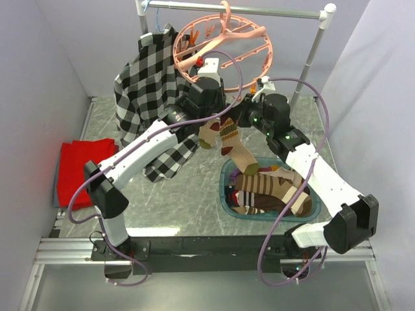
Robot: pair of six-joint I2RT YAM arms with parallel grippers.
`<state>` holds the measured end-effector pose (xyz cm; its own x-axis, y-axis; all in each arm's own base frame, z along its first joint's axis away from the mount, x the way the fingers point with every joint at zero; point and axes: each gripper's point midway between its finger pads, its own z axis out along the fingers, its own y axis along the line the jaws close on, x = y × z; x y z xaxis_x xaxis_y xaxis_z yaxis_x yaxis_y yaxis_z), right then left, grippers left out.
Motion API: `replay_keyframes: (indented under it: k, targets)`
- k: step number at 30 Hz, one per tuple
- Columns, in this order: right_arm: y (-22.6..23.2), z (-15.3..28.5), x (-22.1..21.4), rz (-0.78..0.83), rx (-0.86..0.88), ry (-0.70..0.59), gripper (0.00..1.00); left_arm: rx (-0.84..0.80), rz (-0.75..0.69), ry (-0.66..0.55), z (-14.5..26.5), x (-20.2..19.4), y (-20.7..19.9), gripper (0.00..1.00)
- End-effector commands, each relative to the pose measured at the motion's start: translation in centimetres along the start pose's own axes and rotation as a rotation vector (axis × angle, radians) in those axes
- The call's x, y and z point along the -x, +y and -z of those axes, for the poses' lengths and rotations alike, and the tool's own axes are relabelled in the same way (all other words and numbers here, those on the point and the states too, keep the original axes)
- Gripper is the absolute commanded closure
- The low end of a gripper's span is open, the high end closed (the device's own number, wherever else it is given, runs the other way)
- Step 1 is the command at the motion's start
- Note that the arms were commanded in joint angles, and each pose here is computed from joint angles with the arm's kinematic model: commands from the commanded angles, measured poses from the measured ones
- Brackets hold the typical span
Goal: Clip the socks to the hanger
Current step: Clamp the sock onto the hanger.
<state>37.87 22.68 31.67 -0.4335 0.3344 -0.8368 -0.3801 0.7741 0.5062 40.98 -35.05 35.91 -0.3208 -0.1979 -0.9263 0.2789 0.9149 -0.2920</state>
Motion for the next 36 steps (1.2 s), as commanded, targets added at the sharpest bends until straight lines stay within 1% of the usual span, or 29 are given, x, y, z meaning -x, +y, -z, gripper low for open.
replay_keyframes:
  k: [1,12,21,28,36]
  targets:
    - [1.4,0.1,3.7,0.033,0.039,-0.103,1.0,-0.033,0.034,-0.058,1.9,2.9,-0.3,0.99]
    - [0.3,-0.7,1.8,0.02,0.025,-0.048,1.0,-0.044,0.055,-0.088,2.5,4.2,-0.5,0.99]
    - [0.8,-0.4,3.1,0.028,0.046,-0.079,1.0,-0.055,0.038,-0.06,2.2,3.0,-0.2,0.99]
    - [1.4,-0.1,3.8,0.034,0.071,-0.094,1.0,-0.072,0.016,-0.06,2.2,3.0,-0.3,0.99]
    - [1.5,-0.4,3.7,0.032,0.081,-0.082,1.0,-0.097,0.032,-0.055,2.3,3.0,-0.5,0.99]
